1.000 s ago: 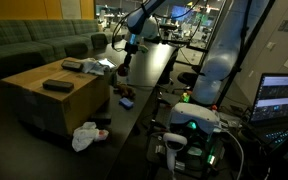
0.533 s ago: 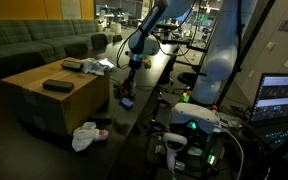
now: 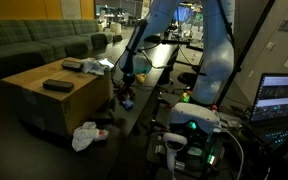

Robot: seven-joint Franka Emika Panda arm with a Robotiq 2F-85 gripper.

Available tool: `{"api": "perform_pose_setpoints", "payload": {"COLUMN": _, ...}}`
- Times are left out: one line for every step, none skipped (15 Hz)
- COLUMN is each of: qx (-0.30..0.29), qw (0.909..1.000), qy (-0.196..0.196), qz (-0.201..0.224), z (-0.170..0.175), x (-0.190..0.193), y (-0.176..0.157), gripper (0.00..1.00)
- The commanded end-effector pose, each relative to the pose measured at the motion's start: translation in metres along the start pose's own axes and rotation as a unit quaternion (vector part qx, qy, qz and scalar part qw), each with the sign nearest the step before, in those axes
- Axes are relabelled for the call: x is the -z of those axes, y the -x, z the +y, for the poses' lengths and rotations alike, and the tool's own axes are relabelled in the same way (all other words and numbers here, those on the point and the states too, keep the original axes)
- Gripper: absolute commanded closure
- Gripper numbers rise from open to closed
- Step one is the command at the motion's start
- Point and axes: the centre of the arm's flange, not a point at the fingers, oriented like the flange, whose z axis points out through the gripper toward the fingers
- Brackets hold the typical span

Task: Remove the brown toy from the box and replace it with the towel, remove the blue object from the box and replace it with the gray duster and remove the orange plush toy from the box and replace it with the duster, remove the duster and replace it with the plastic bag

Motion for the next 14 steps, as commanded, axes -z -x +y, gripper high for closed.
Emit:
{"api": "perform_pose_setpoints", "payload": {"qx": -0.018, "qw": 0.9995, "qy": 0.017, "qz": 0.021, "z": 0.005, "x": -0.033, "y": -0.014, "gripper": 0.95}}
{"api": "perform_pose_setpoints", "payload": {"qx": -0.021, "qw": 0.9992, "qy": 0.022, "qz": 0.025, "z": 0.008, "x": -0.038, "y": -0.016, "gripper": 0.93}}
{"api": "perform_pose_setpoints", "payload": {"qx": -0.024, "qw": 0.9989, "qy": 0.027, "qz": 0.031, "z": 0.011, "x": -0.042, "y": -0.018, "gripper": 0.82}}
{"api": "perform_pose_setpoints", "payload": {"qx": -0.027, "qw": 0.9982, "qy": 0.036, "qz": 0.039, "z": 0.014, "x": -0.046, "y": -0.021, "gripper": 0.69}}
{"api": "perform_pose_setpoints", "payload": {"qx": -0.03, "qw": 0.9978, "qy": 0.041, "qz": 0.043, "z": 0.017, "x": -0.05, "y": -0.022, "gripper": 0.57}}
{"api": "perform_pose_setpoints", "payload": {"qx": -0.034, "qw": 0.997, "qy": 0.05, "qz": 0.049, "z": 0.021, "x": -0.052, "y": -0.024, "gripper": 0.53}}
{"api": "perform_pose_setpoints", "payload": {"qx": -0.037, "qw": 0.9965, "qy": 0.054, "qz": 0.053, "z": 0.023, "x": -0.053, "y": -0.025, "gripper": 0.46}}
{"api": "perform_pose_setpoints", "payload": {"qx": -0.039, "qw": 0.9958, "qy": 0.059, "qz": 0.058, "z": 0.025, "x": -0.055, "y": -0.026, "gripper": 0.39}}
{"api": "perform_pose_setpoints", "payload": {"qx": -0.043, "qw": 0.9948, "qy": 0.066, "qz": 0.066, "z": 0.026, "x": -0.054, "y": -0.027, "gripper": 0.3}}
{"api": "perform_pose_setpoints", "payload": {"qx": -0.045, "qw": 0.9941, "qy": 0.068, "qz": 0.071, "z": 0.026, "x": -0.053, "y": -0.028, "gripper": 0.23}}
{"api": "perform_pose_setpoints", "payload": {"qx": -0.046, "qw": 0.9935, "qy": 0.07, "qz": 0.077, "z": 0.025, "x": -0.053, "y": -0.03, "gripper": 0.14}}
{"api": "perform_pose_setpoints", "payload": {"qx": -0.048, "qw": 0.9924, "qy": 0.076, "qz": 0.084, "z": 0.024, "x": -0.052, "y": -0.031, "gripper": 0.08}}
{"api": "perform_pose_setpoints", "payload": {"qx": -0.048, "qw": 0.992, "qy": 0.074, "qz": 0.09, "z": 0.022, "x": -0.049, "y": -0.032, "gripper": 0.02}}
{"api": "perform_pose_setpoints", "payload": {"qx": -0.05, "qw": 0.9911, "qy": 0.076, "qz": 0.098, "z": 0.019, "x": -0.046, "y": -0.033, "gripper": 0.0}}
